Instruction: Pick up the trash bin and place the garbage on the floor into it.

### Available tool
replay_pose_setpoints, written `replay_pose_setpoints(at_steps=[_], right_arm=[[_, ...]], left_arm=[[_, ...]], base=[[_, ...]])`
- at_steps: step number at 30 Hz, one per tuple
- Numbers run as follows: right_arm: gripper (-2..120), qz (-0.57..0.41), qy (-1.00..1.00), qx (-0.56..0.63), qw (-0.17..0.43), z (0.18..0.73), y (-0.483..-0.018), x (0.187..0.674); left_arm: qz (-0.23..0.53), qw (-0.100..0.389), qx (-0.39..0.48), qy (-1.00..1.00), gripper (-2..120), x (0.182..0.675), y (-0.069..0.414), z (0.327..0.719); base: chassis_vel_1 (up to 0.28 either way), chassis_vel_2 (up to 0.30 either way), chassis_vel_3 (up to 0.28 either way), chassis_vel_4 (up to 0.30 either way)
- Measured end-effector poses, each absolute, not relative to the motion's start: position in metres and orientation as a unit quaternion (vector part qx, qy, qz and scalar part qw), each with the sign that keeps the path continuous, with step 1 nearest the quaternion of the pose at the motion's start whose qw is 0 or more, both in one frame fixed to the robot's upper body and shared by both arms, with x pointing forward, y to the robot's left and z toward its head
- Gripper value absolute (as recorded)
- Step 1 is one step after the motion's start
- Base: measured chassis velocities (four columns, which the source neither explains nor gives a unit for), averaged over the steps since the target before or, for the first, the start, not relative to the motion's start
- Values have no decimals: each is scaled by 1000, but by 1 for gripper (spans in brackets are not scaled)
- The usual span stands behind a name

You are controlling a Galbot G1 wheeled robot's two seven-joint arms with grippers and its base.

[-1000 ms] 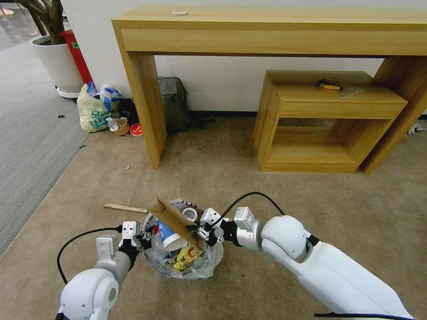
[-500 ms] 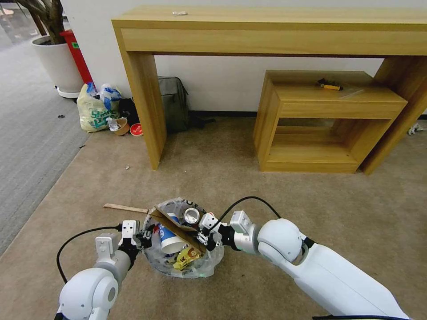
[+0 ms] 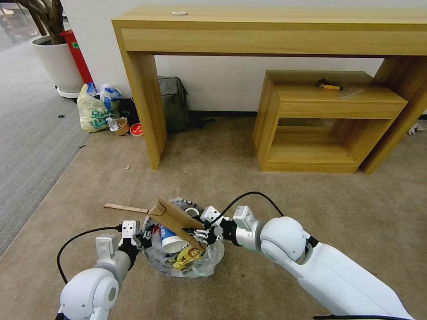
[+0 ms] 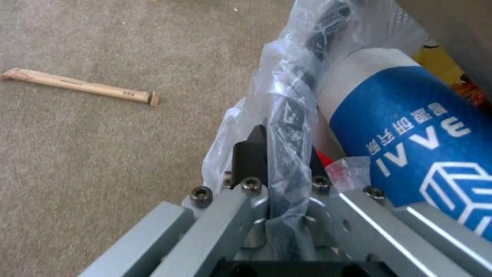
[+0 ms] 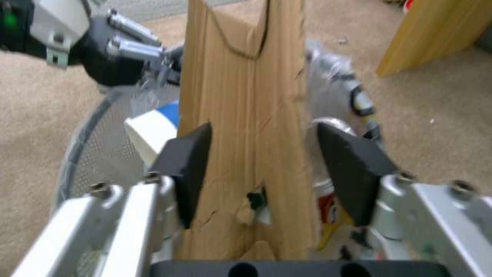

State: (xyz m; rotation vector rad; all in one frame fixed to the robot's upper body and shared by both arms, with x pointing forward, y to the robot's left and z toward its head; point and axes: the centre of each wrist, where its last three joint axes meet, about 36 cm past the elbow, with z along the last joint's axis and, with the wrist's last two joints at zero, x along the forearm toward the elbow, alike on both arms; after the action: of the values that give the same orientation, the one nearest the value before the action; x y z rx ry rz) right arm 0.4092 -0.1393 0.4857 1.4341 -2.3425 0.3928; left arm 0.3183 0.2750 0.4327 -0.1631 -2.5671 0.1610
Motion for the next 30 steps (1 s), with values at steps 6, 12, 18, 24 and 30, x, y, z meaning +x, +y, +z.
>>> replay_pose_setpoints(at_steps=[6, 12, 18, 24, 30], right_arm=[[85, 129, -845, 497, 148, 509, -146, 407], [99, 110, -870, 467, 111, 524, -161, 405], [100, 70, -923, 366, 97, 511, -175, 405], [100, 36, -951, 287, 111, 482, -201, 412], [100, 22, -958, 250, 138, 434, -242, 425]], left_arm=[[63, 277, -55, -957, 0, 319, 278, 432], [67, 276, -48, -958, 0, 319, 280, 431], [69, 274, -42, -958, 0, 318, 284, 432], [72, 272, -38, -959, 0, 317, 287, 432], [72, 271, -31, -959, 0, 316, 295, 433]], base=[[0, 0, 0, 0], [0, 0, 0, 0], [0, 0, 0, 0], [0, 0, 0, 0], [0, 0, 0, 0]])
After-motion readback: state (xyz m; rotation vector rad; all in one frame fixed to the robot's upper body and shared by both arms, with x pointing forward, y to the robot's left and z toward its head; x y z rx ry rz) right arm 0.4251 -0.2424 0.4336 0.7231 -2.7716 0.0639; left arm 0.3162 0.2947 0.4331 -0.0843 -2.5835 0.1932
